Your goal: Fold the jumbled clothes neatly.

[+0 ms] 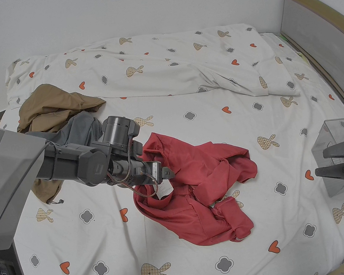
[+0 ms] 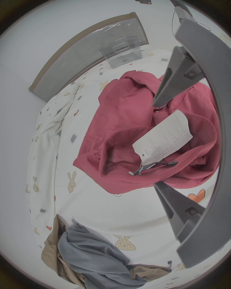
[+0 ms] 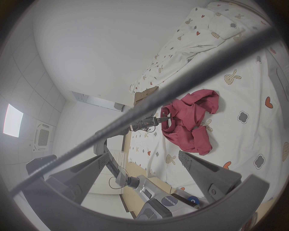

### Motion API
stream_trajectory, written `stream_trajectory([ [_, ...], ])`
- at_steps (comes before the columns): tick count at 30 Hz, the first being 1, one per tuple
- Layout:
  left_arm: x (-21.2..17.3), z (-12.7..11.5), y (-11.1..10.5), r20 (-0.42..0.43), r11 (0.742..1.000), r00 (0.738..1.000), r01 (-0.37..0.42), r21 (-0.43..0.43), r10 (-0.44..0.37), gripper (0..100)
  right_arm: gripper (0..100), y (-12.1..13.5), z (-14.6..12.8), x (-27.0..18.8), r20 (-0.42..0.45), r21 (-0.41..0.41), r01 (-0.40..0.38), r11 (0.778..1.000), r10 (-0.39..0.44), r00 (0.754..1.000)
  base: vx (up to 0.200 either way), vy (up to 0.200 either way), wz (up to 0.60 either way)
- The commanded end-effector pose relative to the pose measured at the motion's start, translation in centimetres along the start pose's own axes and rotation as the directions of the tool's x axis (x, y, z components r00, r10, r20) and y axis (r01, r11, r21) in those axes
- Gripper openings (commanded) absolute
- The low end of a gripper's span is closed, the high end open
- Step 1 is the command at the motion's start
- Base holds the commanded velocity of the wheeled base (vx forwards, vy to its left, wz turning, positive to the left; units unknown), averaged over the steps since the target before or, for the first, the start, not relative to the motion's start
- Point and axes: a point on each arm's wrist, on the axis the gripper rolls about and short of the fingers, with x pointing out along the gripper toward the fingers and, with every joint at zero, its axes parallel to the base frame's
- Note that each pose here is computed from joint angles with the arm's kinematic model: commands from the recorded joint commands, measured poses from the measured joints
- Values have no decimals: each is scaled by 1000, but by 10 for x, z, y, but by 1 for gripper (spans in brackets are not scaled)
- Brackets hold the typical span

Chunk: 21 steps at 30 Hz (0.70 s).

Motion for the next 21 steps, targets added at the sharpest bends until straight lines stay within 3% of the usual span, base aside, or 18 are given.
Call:
stream_trajectory([
  [1,-15,5,-11,28,1000,999,21,16,-21,100,100,-1,0,1,-5,3,-1,1000,1,1000,0,0,0],
  [9,-14,-2,-24,9,998,999,42,36,-43,100,100,0,0,1,-6,3,-2,1000,2,1000,0,0,0],
  [15,1,-7,-22,-16,999,999,33,34,-32,100,100,-2,-2,1,-8,8,1,1000,-1,1000,0,0,0],
  [21,-13,-1,-24,12,999,999,37,30,-37,100,100,-2,-2,1,-10,9,0,1000,0,1000,0,0,0],
])
